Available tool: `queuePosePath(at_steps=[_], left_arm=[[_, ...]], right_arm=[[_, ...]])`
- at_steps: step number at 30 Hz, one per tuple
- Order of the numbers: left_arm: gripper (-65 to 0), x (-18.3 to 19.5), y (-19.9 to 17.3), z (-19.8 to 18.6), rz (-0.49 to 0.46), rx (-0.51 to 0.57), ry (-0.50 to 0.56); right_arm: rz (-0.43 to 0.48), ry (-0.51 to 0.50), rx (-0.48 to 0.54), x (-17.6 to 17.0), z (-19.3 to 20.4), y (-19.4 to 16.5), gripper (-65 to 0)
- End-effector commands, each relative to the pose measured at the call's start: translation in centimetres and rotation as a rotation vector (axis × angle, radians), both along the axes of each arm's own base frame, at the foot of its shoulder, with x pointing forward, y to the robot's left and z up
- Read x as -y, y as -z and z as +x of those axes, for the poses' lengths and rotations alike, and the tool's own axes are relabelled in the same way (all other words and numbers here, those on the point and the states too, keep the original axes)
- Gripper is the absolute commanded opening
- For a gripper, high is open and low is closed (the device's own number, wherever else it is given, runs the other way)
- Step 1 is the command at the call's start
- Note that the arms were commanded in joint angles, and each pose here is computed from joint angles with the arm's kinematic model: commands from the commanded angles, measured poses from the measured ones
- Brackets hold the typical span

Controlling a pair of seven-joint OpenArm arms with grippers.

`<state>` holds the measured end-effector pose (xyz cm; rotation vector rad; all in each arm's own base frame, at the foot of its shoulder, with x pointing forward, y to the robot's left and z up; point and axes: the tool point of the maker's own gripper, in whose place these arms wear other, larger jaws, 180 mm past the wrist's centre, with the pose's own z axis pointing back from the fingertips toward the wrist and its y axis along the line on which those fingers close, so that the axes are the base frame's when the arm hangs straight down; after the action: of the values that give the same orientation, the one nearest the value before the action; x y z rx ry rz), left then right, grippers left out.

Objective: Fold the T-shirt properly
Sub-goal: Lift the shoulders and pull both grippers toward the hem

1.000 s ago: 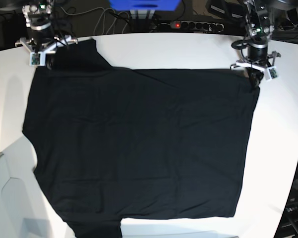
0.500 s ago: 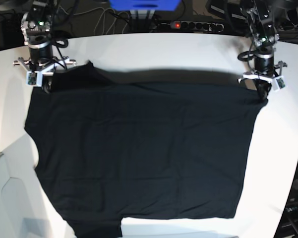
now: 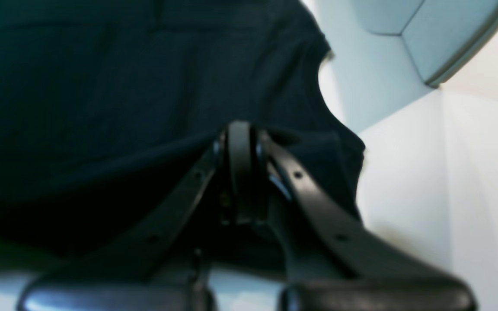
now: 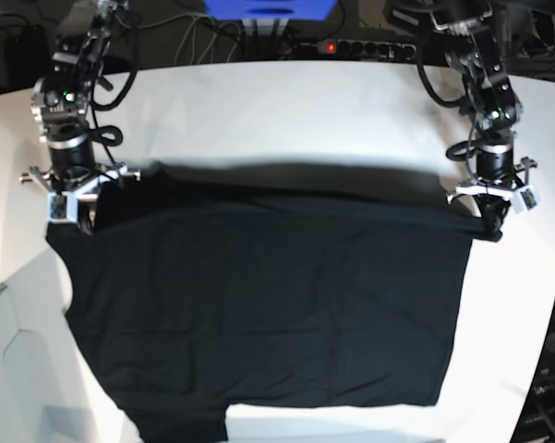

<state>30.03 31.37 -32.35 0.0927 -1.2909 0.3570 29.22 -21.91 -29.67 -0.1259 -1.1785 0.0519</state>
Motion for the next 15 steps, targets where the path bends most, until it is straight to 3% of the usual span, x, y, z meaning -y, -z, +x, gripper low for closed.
queuePosePath(at_steps=[1, 9, 15], left_arm=[[-65.0, -0.6, -1.8, 1.0, 0.022, 0.050, -0.006], [-65.0, -0.7, -2.5, 3.7, -0.012, 0.070, -0.009], [-65.0, -0.8, -2.6, 4.3, -0.021, 0.078, -0.014]], right_arm=[[-0.012, -0.023, 0.059, -0.1, 1.3, -1.8, -65.0], [0.017, -0.006, 0.060, 1.0, 5.7, -1.5, -65.0], [0.024, -0.091, 0.031, -1.3, 8.3, -0.4, -65.0]])
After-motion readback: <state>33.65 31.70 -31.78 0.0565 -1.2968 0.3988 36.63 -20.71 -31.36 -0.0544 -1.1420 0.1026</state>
